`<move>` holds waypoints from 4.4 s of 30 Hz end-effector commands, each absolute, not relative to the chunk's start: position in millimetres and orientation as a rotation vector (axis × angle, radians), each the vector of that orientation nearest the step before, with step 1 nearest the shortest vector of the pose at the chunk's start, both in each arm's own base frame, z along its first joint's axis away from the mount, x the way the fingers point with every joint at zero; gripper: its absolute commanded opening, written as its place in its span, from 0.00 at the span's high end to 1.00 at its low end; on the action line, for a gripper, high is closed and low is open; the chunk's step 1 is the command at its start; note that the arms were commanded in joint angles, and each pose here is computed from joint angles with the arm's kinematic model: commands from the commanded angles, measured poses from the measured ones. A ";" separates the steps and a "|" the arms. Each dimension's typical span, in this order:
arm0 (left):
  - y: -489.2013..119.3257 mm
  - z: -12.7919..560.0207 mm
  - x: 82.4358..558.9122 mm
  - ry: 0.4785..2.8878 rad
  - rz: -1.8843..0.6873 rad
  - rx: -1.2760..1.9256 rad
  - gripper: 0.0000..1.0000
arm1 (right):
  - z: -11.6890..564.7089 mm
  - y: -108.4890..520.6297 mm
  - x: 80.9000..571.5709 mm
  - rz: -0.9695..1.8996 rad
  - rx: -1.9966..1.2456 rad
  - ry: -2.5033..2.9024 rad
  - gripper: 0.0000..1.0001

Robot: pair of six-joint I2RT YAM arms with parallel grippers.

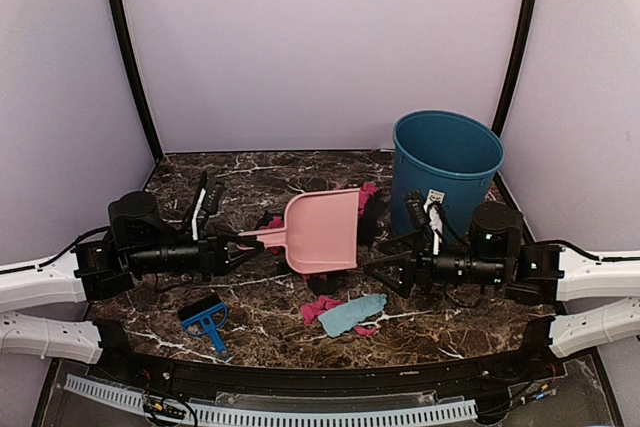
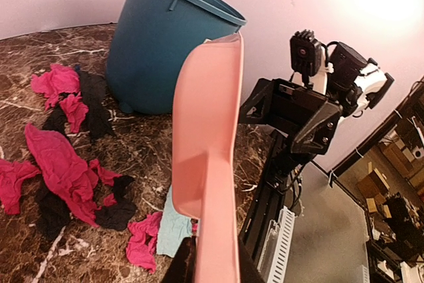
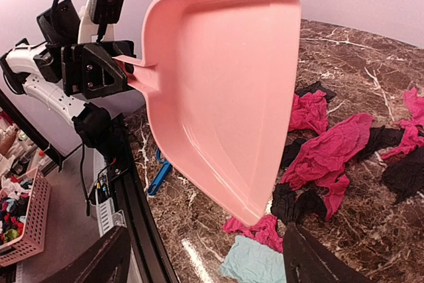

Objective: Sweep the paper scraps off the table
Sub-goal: Pass from the right arm to the left, then adjust the broom at the center of the board.

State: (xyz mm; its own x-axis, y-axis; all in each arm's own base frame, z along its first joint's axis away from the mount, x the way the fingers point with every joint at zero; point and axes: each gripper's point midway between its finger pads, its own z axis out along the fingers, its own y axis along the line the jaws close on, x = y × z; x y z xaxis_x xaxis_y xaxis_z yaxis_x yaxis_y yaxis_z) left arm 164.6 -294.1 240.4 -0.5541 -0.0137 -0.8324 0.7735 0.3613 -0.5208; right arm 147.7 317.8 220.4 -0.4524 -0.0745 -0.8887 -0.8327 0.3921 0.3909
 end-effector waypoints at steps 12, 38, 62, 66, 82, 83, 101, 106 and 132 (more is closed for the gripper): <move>-235.0 204.2 175.5 2.102 -1.048 0.315 1.00 | 230.8 308.6 173.5 0.992 -0.691 1.809 0.14; -122.3 197.1 188.4 2.103 -0.671 -0.256 1.00 | 174.7 415.3 158.2 0.946 -0.894 1.894 0.18; -81.6 214.6 189.0 1.978 -0.596 -0.429 1.00 | 102.9 562.0 71.5 0.842 -1.052 1.911 0.17; -74.5 219.6 188.6 1.946 -0.591 -0.454 1.00 | 93.9 569.0 68.4 0.797 -1.059 1.913 0.17; -71.2 219.8 188.4 1.932 -0.588 -0.466 1.00 | 51.9 611.5 57.9 0.648 -1.067 1.928 0.23; -71.3 219.6 188.3 1.932 -0.588 -0.466 1.00 | 47.5 612.9 58.0 0.634 -1.071 1.930 0.24; -71.8 218.8 188.1 1.931 -0.593 -0.460 1.00 | 1.5 593.0 68.4 0.377 -1.086 1.946 0.56; -71.6 219.0 188.3 1.929 -0.592 -0.461 1.00 | -3.4 575.5 78.7 0.293 -1.069 1.944 0.71; -76.9 214.6 189.4 1.957 -0.586 -0.446 1.00 | 5.2 449.9 99.7 0.310 -1.148 1.951 0.81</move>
State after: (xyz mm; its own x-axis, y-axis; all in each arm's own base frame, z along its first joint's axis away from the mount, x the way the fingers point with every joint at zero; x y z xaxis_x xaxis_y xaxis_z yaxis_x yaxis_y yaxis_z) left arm 189.1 -77.1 209.0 -0.4369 -0.5359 -0.7224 -0.0590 0.8185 -0.5715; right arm 103.6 464.7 21.3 -0.2524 -0.5644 -0.7860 -0.7814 0.5980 -0.1785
